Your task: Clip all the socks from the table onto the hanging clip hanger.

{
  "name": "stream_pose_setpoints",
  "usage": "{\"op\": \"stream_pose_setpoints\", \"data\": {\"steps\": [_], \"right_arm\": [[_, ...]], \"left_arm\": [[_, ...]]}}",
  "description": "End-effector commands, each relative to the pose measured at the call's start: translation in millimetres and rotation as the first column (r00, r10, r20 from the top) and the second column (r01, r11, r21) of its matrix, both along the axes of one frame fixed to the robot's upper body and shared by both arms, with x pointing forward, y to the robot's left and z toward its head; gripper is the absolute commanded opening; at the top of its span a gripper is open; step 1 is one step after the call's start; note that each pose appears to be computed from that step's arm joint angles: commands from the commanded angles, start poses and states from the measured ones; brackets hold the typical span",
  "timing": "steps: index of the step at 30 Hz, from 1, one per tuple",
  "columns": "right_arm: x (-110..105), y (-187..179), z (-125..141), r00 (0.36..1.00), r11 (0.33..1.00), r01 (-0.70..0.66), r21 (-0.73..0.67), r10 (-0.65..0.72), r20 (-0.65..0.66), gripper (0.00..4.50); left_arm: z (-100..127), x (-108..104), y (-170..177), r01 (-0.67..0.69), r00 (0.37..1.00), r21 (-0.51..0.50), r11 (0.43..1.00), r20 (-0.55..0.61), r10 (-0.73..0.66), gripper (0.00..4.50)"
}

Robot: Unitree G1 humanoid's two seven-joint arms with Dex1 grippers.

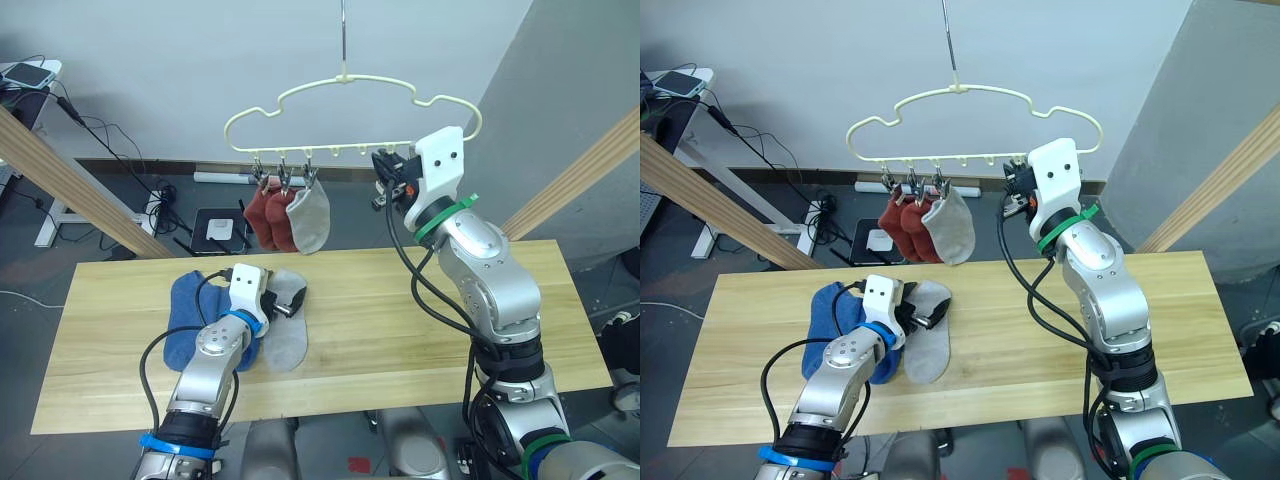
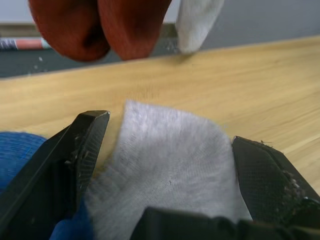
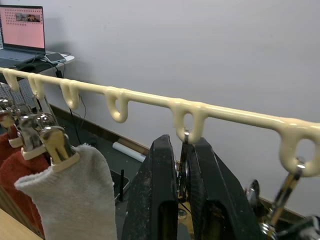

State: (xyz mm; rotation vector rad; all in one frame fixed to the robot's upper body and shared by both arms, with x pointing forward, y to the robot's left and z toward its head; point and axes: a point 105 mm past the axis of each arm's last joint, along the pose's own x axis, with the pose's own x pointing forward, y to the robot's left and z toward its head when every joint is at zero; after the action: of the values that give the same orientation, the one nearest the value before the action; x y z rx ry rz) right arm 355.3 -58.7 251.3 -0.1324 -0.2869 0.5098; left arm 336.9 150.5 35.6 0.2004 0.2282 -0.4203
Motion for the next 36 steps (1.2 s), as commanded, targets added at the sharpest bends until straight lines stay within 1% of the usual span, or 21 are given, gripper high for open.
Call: {"op": "stream_pose_setpoints", "data": {"steps": [1, 3, 6, 11, 13, 16, 18, 19, 20, 22, 23, 24, 26, 28, 30, 31, 33, 36], "right_arm": [[-9, 5, 15, 0.998, 1.000, -0.025, 0.020, 0.023, 0.058, 0.00], [-10, 5, 15, 0.998, 1.000, -0.024, 0.019, 0.023, 0.058, 0.00], [-10, 5, 15, 0.998, 1.000, -0.024, 0.021, 0.022, 0.060, 0.00], [-10, 4, 17, 0.997, 1.000, -0.019, 0.023, 0.017, 0.069, 0.00], [-10, 4, 17, 0.997, 1.000, -0.018, 0.024, 0.016, 0.070, 0.00], [-10, 4, 18, 0.997, 1.000, -0.014, 0.025, 0.013, 0.074, 0.00], [-10, 4, 19, 0.997, 1.000, -0.011, 0.025, 0.009, 0.077, 0.00], [-10, 3, 19, 0.997, 1.000, -0.007, 0.025, 0.005, 0.078, 0.00], [-10, 2, 20, 0.997, 1.000, -0.004, 0.027, 0.002, 0.079, 0.00], [-10, 1, 20, 0.997, 1.000, -0.002, 0.028, 0.000, 0.080, 0.00], [-10, 1, 21, 0.997, 1.000, -0.001, 0.031, -0.001, 0.080, 0.00], [-11, 1, 22, 0.997, 0.999, -0.001, 0.034, -0.001, 0.080, 0.00], [-12, 0, 23, 0.997, 0.999, -0.002, 0.041, -0.001, 0.081, 0.00], [-13, 0, 24, 0.997, 0.999, -0.003, 0.046, 0.000, 0.081, 0.00], [-14, 2, 27, 0.997, 0.998, -0.012, 0.056, 0.007, 0.081, 0.00], [-14, 2, 27, 0.997, 0.998, -0.016, 0.060, 0.011, 0.081, 0.00], [-16, 4, 29, 0.997, 0.997, -0.030, 0.070, 0.024, 0.079, 0.00], [-18, 8, 29, 0.996, 0.995, -0.056, 0.084, 0.051, 0.070, 0.00]], "left_arm": [[-6, -4, -3, 0.030, 0.999, 0.042, 0.999, -0.013, -0.030, 4.46], [-10, -6, -2, 0.040, 0.999, 0.058, 0.998, -0.029, -0.038, 4.46], [-15, -9, 0, 0.042, 0.998, 0.084, 0.996, -0.048, -0.038, 3.91], [-15, -13, 0, 0.057, 0.997, 0.084, 0.995, -0.050, -0.053, 2.34], [-15, -14, 0, 0.063, 0.997, 0.080, 0.995, -0.050, -0.059, 1.78], [-18, -18, -2, 0.093, 0.993, 0.058, 0.994, -0.078, -0.088, 0.86], [-17, -18, -7, 0.129, 0.989, 0.040, 0.991, -0.076, -0.126, 0.30], [-11, -17, -13, 0.168, 0.985, 0.028, 0.985, -0.050, -0.166, 0.02], [-3, -15, -20, 0.207, 0.978, 0.019, 0.978, -0.018, -0.207, 0.02], [4, -13, -25, 0.246, 0.969, 0.011, 0.969, 0.016, -0.246, 0.02], [16, -10, -35, 0.298, 0.952, 0.001, 0.955, 0.074, -0.297, 0.02], [31, -7, -45, 0.353, 0.926, 0.009, 0.936, 0.139, -0.350, 0.02], [53, -2, -61, 0.423, 0.878, 0.032, 0.906, 0.233, -0.418, 0.02], [68, 3, -71, 0.447, 0.849, 0.046, 0.893, 0.294, -0.440, 0.02], [92, 9, -86, 0.468, 0.804, 0.064, 0.881, 0.383, -0.455, 0.02], [100, 10, -92, 0.475, 0.787, 0.070, 0.877, 0.412, -0.459, 0.02], [109, 12, -101, 0.485, 0.764, 0.087, 0.870, 0.443, -0.470, 0.02], [115, 15, -109, 0.476, 0.746, 0.125, 0.870, 0.467, -0.475, 0.02]]}}
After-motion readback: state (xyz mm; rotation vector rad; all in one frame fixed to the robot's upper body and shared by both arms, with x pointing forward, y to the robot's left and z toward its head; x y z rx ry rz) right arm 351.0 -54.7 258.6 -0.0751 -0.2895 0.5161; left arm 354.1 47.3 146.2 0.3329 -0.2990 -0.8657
